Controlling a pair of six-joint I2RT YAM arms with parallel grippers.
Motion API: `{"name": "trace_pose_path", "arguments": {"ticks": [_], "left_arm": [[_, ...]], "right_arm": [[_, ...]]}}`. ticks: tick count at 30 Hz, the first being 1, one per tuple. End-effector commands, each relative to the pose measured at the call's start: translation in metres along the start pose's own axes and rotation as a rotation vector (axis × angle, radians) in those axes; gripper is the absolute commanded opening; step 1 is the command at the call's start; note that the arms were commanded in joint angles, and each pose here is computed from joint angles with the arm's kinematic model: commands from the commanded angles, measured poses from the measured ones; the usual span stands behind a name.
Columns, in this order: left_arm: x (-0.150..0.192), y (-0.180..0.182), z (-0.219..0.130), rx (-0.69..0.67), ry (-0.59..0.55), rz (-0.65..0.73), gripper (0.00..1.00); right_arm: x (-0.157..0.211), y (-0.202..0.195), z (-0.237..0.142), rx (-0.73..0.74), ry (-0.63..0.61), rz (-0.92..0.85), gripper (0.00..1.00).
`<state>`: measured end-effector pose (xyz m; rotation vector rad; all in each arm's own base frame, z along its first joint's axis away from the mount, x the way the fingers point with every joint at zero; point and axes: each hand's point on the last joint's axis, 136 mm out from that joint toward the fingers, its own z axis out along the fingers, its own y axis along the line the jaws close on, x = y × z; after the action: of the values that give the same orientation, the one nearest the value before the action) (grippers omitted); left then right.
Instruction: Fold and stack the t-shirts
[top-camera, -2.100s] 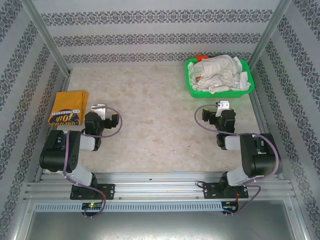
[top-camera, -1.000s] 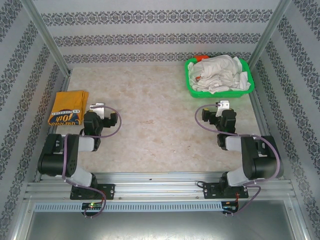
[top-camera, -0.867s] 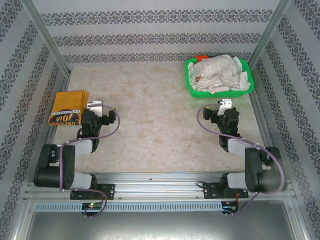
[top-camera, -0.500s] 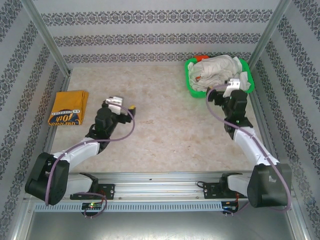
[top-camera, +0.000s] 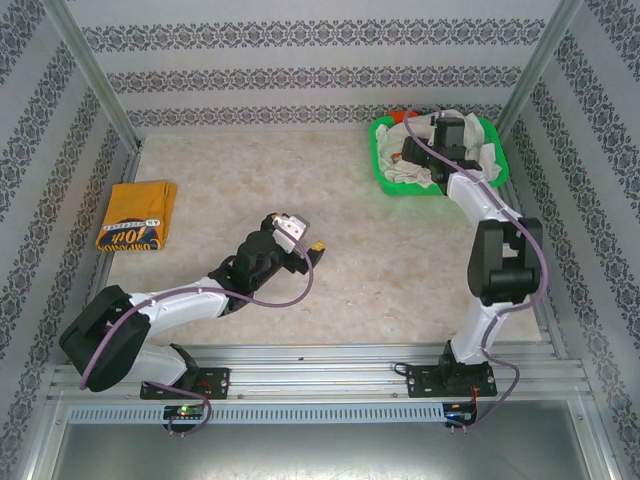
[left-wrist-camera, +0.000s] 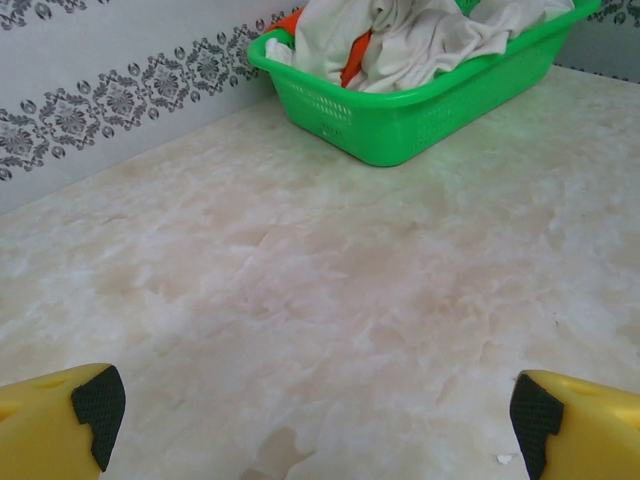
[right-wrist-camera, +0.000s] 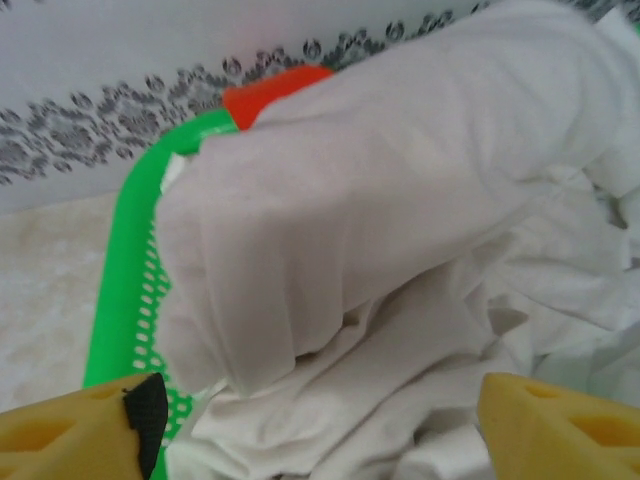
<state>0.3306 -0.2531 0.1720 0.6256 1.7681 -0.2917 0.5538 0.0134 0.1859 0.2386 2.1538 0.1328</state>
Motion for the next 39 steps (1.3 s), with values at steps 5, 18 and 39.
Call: {"name": "trace_pose_path", "arguments": {"ticks": [5,18,39], "left_arm": [[0.002,0.006,0.001,-0.057,0.030,0.018,1.00],[0.004,0.001,0.015,-0.047,0.025,0.014,1.00],[0.001,-0.009,0.019,0.009,0.008,-0.034,1.00]], "right_arm": [[-0.010,0.011,0.020,-0.008,0.051,0.041,0.29],[-0.088,0.032,-0.049,-0.088,-0.112,-0.032,0.00],[-0.028,0.017,0.035,-0.042,0.135,-0.007,0.30]]}}
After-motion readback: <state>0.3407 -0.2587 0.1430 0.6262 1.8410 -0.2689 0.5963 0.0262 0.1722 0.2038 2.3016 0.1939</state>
